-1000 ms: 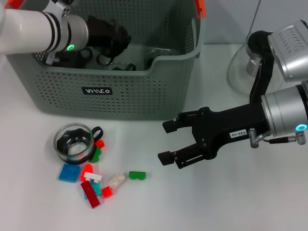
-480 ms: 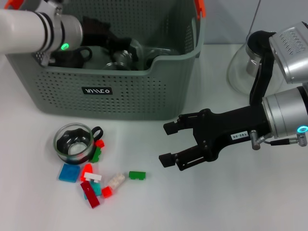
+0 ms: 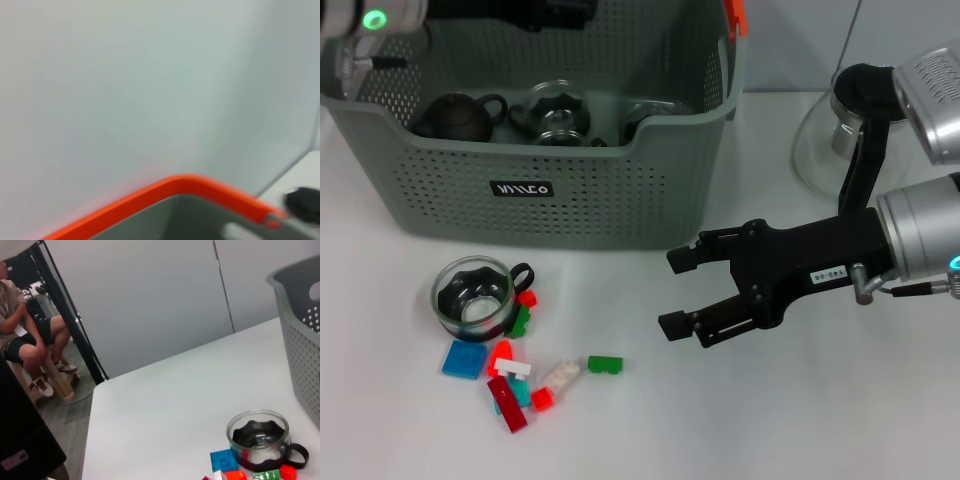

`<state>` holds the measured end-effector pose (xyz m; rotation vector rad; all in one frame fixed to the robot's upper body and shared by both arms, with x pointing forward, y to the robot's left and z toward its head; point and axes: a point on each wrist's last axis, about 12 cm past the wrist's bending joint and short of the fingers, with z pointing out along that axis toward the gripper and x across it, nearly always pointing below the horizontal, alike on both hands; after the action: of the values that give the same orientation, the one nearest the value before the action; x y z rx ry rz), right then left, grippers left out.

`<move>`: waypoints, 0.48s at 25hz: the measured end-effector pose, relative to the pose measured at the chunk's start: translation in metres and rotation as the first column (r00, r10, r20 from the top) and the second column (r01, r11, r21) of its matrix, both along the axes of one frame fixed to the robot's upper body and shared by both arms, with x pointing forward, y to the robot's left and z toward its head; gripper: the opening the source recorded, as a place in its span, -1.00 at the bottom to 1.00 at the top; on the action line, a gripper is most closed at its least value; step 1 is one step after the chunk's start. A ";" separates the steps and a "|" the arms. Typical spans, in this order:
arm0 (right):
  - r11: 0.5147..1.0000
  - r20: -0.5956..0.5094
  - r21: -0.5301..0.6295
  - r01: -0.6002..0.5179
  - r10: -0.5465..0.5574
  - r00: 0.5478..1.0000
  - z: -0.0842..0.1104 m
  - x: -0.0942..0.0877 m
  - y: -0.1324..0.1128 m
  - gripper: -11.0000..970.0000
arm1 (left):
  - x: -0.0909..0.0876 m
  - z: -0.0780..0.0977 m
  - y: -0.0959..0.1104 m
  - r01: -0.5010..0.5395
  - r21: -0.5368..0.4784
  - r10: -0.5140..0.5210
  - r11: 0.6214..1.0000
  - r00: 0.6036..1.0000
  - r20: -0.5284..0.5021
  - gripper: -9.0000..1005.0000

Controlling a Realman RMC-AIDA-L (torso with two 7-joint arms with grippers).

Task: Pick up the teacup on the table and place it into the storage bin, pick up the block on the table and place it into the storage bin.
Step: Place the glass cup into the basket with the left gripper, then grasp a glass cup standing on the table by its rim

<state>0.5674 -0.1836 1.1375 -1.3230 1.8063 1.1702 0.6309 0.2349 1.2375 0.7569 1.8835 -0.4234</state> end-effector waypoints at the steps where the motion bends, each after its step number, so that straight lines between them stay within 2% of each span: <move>1: 1.000 0.001 0.002 0.000 0.000 1.000 0.001 0.000 0.000 0.94 | -0.007 0.006 0.000 0.017 -0.001 -0.017 1.000 1.000 0.004 0.75; 3: 1.000 0.002 0.007 -0.003 0.003 1.000 0.002 0.000 -0.001 0.94 | -0.027 0.020 0.000 0.064 -0.004 -0.064 0.998 0.998 0.021 0.75; 6: 1.000 0.006 0.012 -0.004 0.004 1.000 0.003 0.001 -0.002 0.94 | -0.058 0.028 0.010 0.142 -0.023 -0.142 0.990 0.990 0.014 0.75; 9: 1.000 0.008 0.013 -0.001 0.000 1.000 0.002 0.000 -0.003 0.94 | -0.085 0.025 0.021 0.247 -0.038 -0.248 0.968 0.969 -0.012 0.74; 10: 1.000 0.009 0.013 0.000 0.000 1.000 0.001 0.000 -0.004 0.94 | -0.101 0.020 0.027 0.326 -0.040 -0.328 0.944 0.944 -0.033 0.74; 12: 1.000 0.012 0.013 0.000 0.000 1.000 0.001 0.000 -0.004 0.94 | -0.112 0.014 0.033 0.376 -0.037 -0.378 0.926 0.924 -0.050 0.74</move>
<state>0.5675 -0.1874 1.1384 -1.3195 1.7878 1.1700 0.5193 0.2675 1.2513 1.1060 1.7779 -0.7162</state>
